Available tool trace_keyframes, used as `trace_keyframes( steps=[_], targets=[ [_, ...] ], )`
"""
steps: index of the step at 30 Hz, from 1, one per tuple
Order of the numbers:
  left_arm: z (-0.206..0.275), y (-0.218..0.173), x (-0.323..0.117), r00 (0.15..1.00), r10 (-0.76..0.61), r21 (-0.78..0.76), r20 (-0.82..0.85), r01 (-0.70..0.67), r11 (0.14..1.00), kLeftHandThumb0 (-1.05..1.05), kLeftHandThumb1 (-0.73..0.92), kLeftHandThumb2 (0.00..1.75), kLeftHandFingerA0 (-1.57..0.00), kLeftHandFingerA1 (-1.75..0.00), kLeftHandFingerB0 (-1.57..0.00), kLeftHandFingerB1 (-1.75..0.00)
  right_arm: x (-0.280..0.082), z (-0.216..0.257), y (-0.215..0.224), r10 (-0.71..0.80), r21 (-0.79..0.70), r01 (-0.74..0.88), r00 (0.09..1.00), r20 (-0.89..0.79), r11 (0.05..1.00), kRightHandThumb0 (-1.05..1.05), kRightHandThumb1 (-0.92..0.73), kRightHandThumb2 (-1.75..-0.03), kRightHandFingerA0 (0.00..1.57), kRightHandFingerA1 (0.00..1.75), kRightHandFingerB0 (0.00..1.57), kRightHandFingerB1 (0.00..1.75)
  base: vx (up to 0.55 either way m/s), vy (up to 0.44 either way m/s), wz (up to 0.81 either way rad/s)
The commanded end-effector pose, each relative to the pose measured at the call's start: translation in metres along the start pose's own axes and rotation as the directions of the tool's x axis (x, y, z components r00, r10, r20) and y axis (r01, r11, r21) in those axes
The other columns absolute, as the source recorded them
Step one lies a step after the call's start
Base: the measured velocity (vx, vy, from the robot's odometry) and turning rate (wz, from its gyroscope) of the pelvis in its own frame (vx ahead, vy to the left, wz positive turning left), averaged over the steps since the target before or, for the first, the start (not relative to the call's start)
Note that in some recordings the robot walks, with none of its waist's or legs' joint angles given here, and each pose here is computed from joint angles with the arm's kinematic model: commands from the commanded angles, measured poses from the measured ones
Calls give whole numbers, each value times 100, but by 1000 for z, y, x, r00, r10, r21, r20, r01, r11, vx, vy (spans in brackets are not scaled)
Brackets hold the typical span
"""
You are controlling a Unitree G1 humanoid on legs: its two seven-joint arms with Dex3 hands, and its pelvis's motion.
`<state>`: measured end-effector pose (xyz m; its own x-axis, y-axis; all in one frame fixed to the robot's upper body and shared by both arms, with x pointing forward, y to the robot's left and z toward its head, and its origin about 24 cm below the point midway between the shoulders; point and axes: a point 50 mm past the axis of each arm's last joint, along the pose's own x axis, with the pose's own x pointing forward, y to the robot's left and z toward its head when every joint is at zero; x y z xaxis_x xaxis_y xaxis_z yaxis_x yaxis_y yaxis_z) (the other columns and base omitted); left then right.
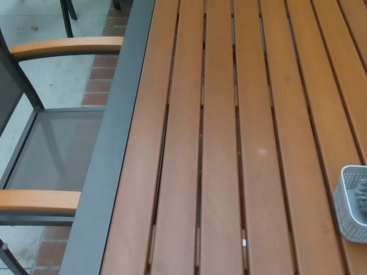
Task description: The robot uses its right hand to pick up the grey duster kept on the edge of the round table outside, turn around and walk towards the square table and place the duster in a container kept on the middle of the desk
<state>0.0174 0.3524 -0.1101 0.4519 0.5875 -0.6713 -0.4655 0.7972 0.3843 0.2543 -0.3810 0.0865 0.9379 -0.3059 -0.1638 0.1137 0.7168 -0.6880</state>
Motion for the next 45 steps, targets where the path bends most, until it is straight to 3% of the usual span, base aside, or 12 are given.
trace_keyframes(
  steps=[1,6,11,16,17,22,23,25,27,35,36,45],
  targets=[
    [7,4,1,999,16,4,48,-16,1000,-2,50,105,-93,-95,-89,-69,5,10,-21,75,-181,-64,996,57,981,-63,-30,-173,138,171,128,171,0,0,0],
    [7,4,0,998,16,6,62,-16,1000,0,49,108,-92,-95,-89,-70,4,2,-32,146,-254,-172,982,-117,952,-36,-13,-174,112,141,120,127,0,0,0],
    [6,6,-1,998,18,18,58,-19,1000,-2,55,97,-91,-95,-87,-70,-1,-3,-39,144,-245,-188,972,-188,951,-60,-58,-73,92,115,44,75,0,0,0],
    [6,6,-1,998,16,5,56,-16,1000,-1,54,100,-92,-95,-87,-70,-4,1,-41,168,-259,-231,955,-244,938,-65,-59,-68,77,107,38,73,0,0,0],
    [6,6,0,998,14,3,56,-14,1000,-2,49,106,-93,-97,-89,-70,-7,5,-42,183,-311,-265,945,-271,913,-87,-65,-57,3,88,30,69,0,0,0],
    [6,6,0,998,12,0,55,-12,1000,-2,49,106,-93,-97,-89,-70,-12,11,-43,199,-383,-319,926,-320,867,-87,-65,-57,3,88,30,69,0,0,0],
    [5,7,-1,998,16,3,55,-16,1000,-3,50,103,-93,-96,-89,-70,-15,17,-41,220,-483,-369,915,-339,794,-91,-70,-62,0,28,17,58,0,0,0],
    [5,7,-1,998,16,5,56,-16,1000,-2,51,102,-93,-96,-89,-70,-17,19,-40,228,-519,-389,910,-347,762,-94,-66,-69,0,16,14,58,0,0,0],
    [5,6,-1,998,15,6,59,-15,1000,-3,51,102,-92,-99,-88,-70,-18,16,-39,214,-525,-379,912,-349,762,-105,-62,-105,0,34,11,51,0,0,0],
    [4,6,-2,998,21,10,51,-22,1000,-4,50,103,-92,-95,-88,-71,-20,15,-37,175,-545,-350,921,-348,762,-105,-62,-105,0,36,10,51,0,0,0],
    [4,6,-2,998,19,2,53,-19,1000,-2,49,102,-96,-97,-90,-71,-20,15,-38,160,-546,-324,932,-326,773,-85,-78,-64,0,15,10,56,0,0,0],
    [2,4,-2,999,6,4,50,-6,1000,0,51,104,-93,-96,-87,-70,-24,11,-41,108,-489,-217,964,-242,845,-78,-78,-63,0,45,21,58,0,0,0]
  ],
)
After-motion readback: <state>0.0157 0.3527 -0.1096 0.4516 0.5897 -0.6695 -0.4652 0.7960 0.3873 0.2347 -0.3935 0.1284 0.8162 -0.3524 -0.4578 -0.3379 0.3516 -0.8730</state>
